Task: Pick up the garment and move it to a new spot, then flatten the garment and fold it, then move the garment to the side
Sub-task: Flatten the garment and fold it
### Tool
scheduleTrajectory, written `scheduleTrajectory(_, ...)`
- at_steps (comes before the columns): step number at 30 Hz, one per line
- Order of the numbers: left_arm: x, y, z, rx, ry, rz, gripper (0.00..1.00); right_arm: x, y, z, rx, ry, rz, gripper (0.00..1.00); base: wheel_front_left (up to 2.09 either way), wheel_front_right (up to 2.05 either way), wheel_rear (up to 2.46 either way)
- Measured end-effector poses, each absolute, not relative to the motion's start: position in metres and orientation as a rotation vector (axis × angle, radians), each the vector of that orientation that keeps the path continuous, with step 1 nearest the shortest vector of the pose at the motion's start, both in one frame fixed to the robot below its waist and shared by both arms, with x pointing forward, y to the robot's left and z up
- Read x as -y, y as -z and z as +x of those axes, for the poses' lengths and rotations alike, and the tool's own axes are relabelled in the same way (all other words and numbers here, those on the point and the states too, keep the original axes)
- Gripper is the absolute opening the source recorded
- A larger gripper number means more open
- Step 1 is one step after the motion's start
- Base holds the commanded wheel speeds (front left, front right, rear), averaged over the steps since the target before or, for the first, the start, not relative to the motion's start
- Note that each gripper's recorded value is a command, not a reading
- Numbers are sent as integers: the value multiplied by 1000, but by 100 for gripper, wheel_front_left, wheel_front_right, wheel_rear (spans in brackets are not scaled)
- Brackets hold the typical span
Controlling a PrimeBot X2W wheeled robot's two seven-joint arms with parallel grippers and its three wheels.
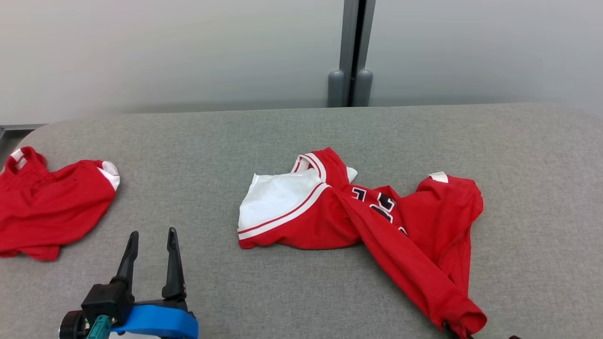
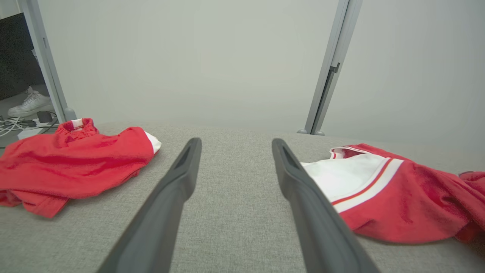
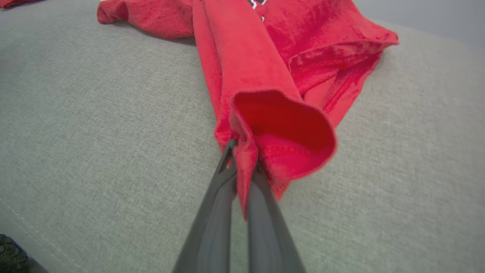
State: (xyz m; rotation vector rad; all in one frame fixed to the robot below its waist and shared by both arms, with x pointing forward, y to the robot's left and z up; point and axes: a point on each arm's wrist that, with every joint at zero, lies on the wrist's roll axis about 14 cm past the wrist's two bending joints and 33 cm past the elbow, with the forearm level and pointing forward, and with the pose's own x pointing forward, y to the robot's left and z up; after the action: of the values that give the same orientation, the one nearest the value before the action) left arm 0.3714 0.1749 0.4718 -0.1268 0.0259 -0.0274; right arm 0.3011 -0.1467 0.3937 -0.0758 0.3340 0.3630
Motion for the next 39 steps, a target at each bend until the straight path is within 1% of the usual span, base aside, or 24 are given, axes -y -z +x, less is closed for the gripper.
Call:
scheduleTrajectory(1, -174, -472, 372, -26, 29, -128, 100, 149, -396, 299, -327, -349, -69, 11, 0, 0, 0)
scheduleTrajectory(3, -171, -471, 373, -28, 35, -129, 100, 152, -406, 303, -292, -328, -59, 100, 0, 0, 0)
scheduleTrajectory(8, -168, -471, 374, -29, 38, -132, 100, 154, -440, 320, -173, -298, -53, 100, 0, 0, 0)
scheduleTrajectory(12, -170, -471, 374, -28, 34, -132, 100, 167, -469, 338, -76, -254, -63, 100, 0, 0, 0)
scheduleTrajectory(18, -174, -468, 375, -35, 22, -126, 100, 184, -505, 373, 22, -205, -100, 100, 0, 0, 0)
scheduleTrajectory(19, -174, -468, 375, -35, 22, -126, 100, 184, -505, 373, 22, -205, -100, 100, 0, 0, 0)
scheduleTrajectory(20, -175, -467, 376, -38, 19, -125, 100, 188, -519, 388, 56, -195, -113, 100, 0, 0, 0)
scheduleTrajectory(24, -177, -465, 379, -44, 14, -124, 100, 193, -539, 419, 92, -189, -144, 100, 0, 0, 0)
scheduleTrajectory(26, -178, -465, 382, -42, 12, -122, 100, 194, -544, 435, 96, -187, -155, 100, 0, 0, 0)
scheduleTrajectory(31, -184, -464, 386, -45, -2, -116, 100, 201, -532, 465, 25, -171, -178, 100, 0, 0, 0)
scheduleTrajectory(34, -188, -463, 387, -46, -13, -114, 100, 206, -512, 477, -44, -160, -178, 100, 0, 0, 0)
scheduleTrajectory(39, -195, -460, 388, -55, -34, -114, 100, 219, -469, 485, -176, -124, -168, 100, 0, 0, 0)
